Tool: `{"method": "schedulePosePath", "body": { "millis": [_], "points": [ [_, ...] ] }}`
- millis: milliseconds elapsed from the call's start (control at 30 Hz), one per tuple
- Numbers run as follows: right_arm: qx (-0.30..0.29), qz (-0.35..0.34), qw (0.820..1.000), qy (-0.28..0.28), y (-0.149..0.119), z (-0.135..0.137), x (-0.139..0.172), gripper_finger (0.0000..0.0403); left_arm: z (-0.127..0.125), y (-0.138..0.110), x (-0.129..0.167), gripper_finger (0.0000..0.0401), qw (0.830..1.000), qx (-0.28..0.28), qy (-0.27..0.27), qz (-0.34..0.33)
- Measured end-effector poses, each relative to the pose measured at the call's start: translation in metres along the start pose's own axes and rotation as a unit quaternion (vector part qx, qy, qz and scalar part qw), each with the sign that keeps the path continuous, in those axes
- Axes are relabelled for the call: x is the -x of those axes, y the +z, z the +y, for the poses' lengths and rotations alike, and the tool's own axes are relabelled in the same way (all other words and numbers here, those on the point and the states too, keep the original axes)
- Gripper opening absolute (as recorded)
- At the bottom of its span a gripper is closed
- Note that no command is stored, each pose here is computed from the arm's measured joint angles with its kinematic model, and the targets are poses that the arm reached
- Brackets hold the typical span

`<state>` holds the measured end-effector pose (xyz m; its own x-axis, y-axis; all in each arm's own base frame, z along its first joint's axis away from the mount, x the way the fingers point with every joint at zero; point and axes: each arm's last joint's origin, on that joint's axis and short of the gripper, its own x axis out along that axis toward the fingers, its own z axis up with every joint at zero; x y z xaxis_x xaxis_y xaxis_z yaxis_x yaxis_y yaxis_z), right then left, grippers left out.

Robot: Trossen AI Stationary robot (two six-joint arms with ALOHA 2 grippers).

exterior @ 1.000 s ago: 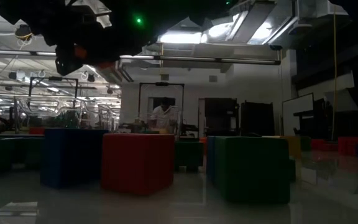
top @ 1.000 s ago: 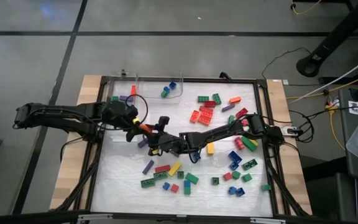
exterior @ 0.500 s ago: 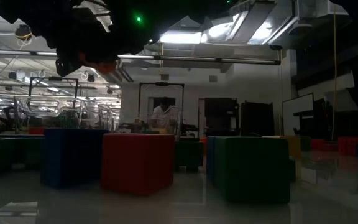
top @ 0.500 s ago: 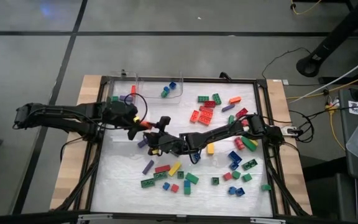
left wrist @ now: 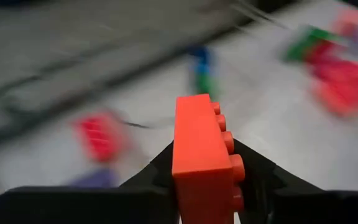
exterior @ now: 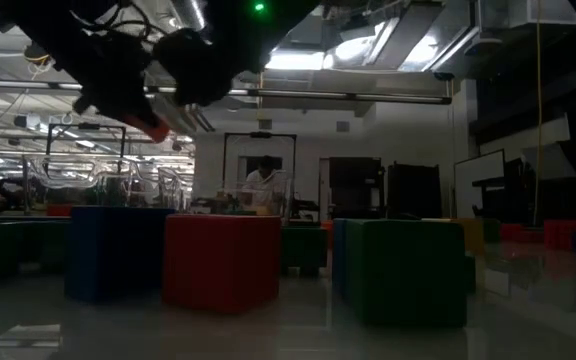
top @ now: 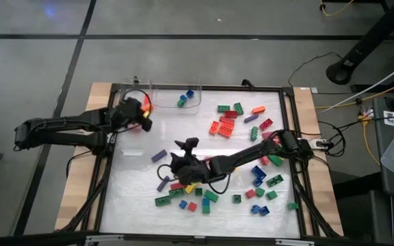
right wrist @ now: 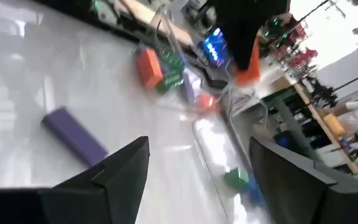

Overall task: Sort blocks by size
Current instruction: Put the large orange game piece into the left transparent bin, then put the large purple block into the left transparent bin

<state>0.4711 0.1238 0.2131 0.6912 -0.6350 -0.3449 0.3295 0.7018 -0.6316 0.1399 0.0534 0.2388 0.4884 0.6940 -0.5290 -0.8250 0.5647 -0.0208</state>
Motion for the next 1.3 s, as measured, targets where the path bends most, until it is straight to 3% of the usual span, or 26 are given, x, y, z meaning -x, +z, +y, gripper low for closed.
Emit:
{"method": "schedulePosePath", "body": {
  "millis": [67, 200, 367, 600, 700, 800, 1000, 1300],
  "points": [
    [-0.006, 0.025, 1.0, 0.016, -0.005, -0.003, 0.003, 0.0275, 0.006, -0.001, -0.001, 0.0096, 0.999, -0.004, 0.046, -0.001],
    [-0.04, 0.086, 0.992, 0.085, -0.015, -0.016, 0.009, 0.0275, 0.013, -0.002, -0.004, 0.0098, 0.997, -0.013, 0.074, 0.011],
    [-0.077, 0.172, 0.962, 0.198, -0.029, -0.02, 0.01, 0.0276, 0.016, -0.002, -0.008, 0.0121, 0.996, -0.002, 0.089, 0.018],
    [-0.063, 0.205, 0.949, 0.233, -0.035, -0.019, 0.012, 0.0276, 0.018, 0.001, -0.009, 0.0179, 0.996, 0.02, 0.086, 0.009],
    [-0.061, 0.209, 0.947, 0.238, -0.036, -0.019, 0.013, 0.0276, 0.013, 0.003, -0.006, 0.0189, 1.0, 0.007, 0.019, 0.013],
    [-0.073, 0.219, 0.937, 0.264, -0.036, -0.018, 0.014, 0.0276, 0.004, 0.004, -0.002, 0.0191, 0.996, 0.002, -0.089, 0.031],
    [-0.089, 0.224, 0.922, 0.303, -0.036, -0.016, 0.015, 0.0276, -0.015, -0.007, 0.008, 0.0191, 0.957, -0.029, -0.264, 0.112],
    [-0.097, 0.222, 0.921, 0.304, -0.037, -0.01, 0.012, 0.0276, -0.047, -0.033, 0.017, 0.0191, 0.919, -0.099, -0.327, 0.198]
  ]
}}
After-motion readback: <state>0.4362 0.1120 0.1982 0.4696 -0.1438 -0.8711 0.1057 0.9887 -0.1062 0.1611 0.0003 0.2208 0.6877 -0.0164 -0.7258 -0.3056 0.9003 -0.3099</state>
